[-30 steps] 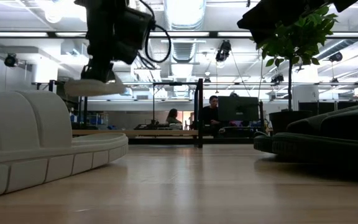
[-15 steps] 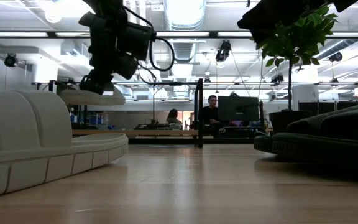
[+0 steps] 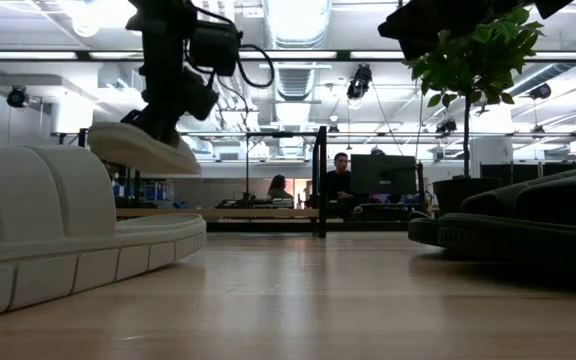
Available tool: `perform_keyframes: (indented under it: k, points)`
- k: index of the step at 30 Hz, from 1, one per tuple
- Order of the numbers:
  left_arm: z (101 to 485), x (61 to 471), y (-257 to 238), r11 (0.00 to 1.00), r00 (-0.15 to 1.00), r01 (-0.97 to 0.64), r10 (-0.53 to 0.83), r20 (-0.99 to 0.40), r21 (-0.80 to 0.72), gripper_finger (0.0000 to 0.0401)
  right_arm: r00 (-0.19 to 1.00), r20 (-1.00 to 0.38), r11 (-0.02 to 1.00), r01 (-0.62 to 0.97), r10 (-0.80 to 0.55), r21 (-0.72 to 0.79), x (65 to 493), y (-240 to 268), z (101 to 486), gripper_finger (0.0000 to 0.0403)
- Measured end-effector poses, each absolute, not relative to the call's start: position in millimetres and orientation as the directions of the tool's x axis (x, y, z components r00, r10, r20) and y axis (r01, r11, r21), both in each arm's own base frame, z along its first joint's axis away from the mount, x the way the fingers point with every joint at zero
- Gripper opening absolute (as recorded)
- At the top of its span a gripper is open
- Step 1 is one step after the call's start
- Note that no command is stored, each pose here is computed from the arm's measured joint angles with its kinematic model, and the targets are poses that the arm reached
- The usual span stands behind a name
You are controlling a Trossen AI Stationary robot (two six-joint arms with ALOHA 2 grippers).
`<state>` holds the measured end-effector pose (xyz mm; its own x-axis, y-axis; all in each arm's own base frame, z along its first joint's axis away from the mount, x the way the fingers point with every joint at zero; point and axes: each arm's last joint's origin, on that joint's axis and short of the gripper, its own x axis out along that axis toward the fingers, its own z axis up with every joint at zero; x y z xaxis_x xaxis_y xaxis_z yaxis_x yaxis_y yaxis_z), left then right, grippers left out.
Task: Pick and place slides into the shelf
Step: Put the left gray slides on the shelf
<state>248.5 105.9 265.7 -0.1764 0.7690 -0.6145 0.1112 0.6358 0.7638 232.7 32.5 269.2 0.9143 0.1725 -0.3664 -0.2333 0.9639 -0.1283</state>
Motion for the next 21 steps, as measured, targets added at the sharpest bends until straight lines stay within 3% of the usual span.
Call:
perform_keyframes:
  k: [8,21]
  points:
    - [272.8,241.2,125.2,0.575,-0.100,-0.042,0.811,-0.576,0.817,0.0000,0.915,-0.365,0.938,-0.266,0.172,-0.224,232.7,32.5,269.3,0.0075]
    - [231.8,222.8,153.2,0.549,-0.182,-0.022,0.819,-0.543,0.835,0.0000,0.921,-0.366,0.938,-0.236,0.133,-0.254,233.0,30.8,269.3,0.0072]
